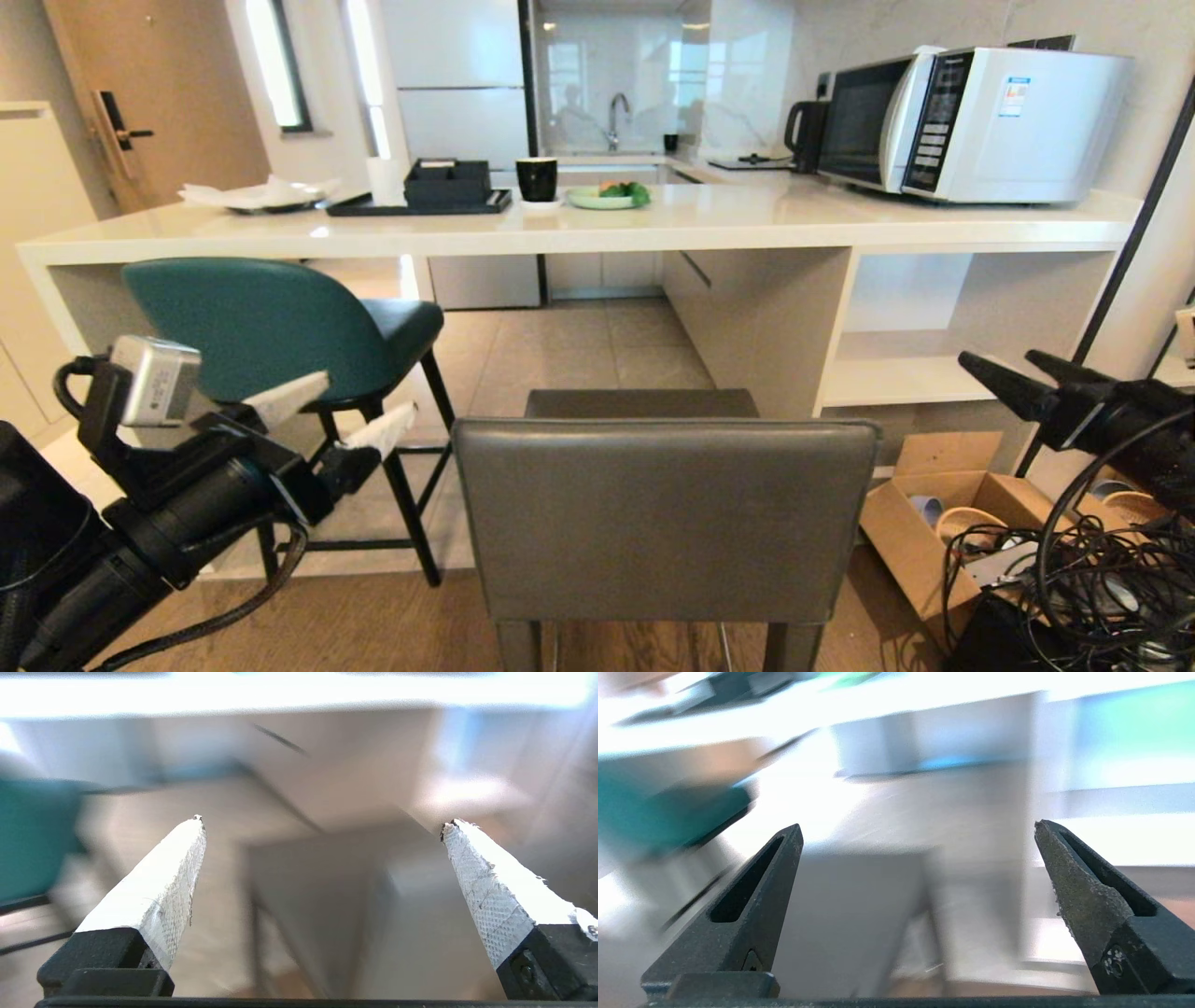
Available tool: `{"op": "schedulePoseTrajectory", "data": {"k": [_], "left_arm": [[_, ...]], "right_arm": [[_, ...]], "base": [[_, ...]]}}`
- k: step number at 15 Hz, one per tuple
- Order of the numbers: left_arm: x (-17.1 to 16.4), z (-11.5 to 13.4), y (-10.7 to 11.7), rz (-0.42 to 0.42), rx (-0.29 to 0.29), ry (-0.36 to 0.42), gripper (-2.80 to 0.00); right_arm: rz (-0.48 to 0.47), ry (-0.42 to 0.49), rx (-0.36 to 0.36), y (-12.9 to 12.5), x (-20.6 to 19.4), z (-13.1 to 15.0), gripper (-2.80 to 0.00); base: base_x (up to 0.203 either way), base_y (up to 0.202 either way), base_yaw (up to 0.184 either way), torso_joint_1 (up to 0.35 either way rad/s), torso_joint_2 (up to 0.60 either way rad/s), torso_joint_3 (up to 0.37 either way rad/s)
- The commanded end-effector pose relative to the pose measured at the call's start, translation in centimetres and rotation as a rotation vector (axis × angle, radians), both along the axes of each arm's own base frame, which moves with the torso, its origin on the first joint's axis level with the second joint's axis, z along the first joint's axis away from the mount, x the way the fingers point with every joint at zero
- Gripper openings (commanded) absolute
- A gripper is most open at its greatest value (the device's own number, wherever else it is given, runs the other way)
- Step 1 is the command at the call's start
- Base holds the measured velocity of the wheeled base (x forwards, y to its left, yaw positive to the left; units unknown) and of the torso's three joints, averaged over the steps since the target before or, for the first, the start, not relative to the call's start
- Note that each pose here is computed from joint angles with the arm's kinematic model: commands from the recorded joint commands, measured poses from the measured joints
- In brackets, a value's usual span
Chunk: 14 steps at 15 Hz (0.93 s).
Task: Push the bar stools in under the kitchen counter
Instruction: Pull the blue chair out from under the dining table
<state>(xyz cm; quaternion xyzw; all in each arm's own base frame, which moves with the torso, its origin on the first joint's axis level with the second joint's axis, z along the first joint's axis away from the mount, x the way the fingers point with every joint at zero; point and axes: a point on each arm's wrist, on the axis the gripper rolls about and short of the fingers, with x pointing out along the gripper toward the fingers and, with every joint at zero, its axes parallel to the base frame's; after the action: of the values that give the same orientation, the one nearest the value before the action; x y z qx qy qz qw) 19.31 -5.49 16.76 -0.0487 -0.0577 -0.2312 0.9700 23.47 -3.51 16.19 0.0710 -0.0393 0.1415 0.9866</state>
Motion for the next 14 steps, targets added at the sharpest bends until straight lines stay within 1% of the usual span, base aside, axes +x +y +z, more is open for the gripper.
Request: {"op": "schedulePoseTrajectory", "data": {"k": [1, 2, 5, 6, 8, 9, 10, 11, 12, 14], "left_arm": [[-2.7, 3.7, 0.3, 0.255, -0.093, -0.088, 0.0], [-3.9, 4.8, 0.7, 0.298, -0.1, -0.083, 0.0], [-8.7, 7.9, 3.0, 0.403, -0.129, -0.124, 0.0], [-10.6, 8.4, 3.8, 0.434, -0.134, -0.137, 0.0], [-14.3, 8.5, 5.1, 0.497, -0.144, -0.191, 0.0], [-15.9, 8.2, 5.5, 0.517, -0.146, -0.212, 0.0], [-17.5, 7.7, 5.7, 0.536, -0.142, -0.22, 0.0], [-19.0, 6.9, 5.9, 0.54, -0.131, -0.212, 0.0], [-20.4, 6.1, 6.0, 0.527, -0.118, -0.198, 0.0], [-22.1, 4.4, 6.0, 0.512, -0.073, -0.114, 0.0]], "right_arm": [[-0.245, -0.075, 0.024, 0.7, -2.4, 3.8, 0.0], [-0.28, -0.079, 0.029, 1.0, -3.8, 5.2, 0.0], [-0.321, -0.124, 0.031, 1.9, -9.7, 8.5, 0.0], [-0.327, -0.135, 0.031, 2.2, -11.7, 9.0, 0.0], [-0.328, -0.157, 0.025, 2.8, -16.2, 9.3, 0.0], [-0.31, -0.171, 0.02, 3.1, -18.3, 9.1, 0.0], [-0.269, -0.182, 0.01, 3.4, -20.2, 8.9, 0.0], [-0.217, -0.178, 0.001, 3.7, -21.8, 8.6, 0.0], [-0.166, -0.152, -0.006, 3.9, -22.9, 8.2, 0.0], [-0.042, -0.131, -0.005, 4.2, -24.4, 8.3, 0.0]], "base": [[0.0, 0.0, 0.0, 0.0, 0.0, 0.0], [0.0, 0.0, 0.0, 0.0, 0.0, 0.0], [0.0, 0.0, 0.0, 0.0, 0.0, 0.0], [0.0, 0.0, 0.0, 0.0, 0.0, 0.0], [0.0, 0.0, 0.0, 0.0, 0.0, 0.0], [0.0, 0.0, 0.0, 0.0, 0.0, 0.0], [0.0, 0.0, 0.0, 0.0, 0.0, 0.0], [0.0, 0.0, 0.0, 0.0, 0.0, 0.0], [0.0, 0.0, 0.0, 0.0, 0.0, 0.0], [0.0, 0.0, 0.0, 0.0, 0.0, 0.0]]}}
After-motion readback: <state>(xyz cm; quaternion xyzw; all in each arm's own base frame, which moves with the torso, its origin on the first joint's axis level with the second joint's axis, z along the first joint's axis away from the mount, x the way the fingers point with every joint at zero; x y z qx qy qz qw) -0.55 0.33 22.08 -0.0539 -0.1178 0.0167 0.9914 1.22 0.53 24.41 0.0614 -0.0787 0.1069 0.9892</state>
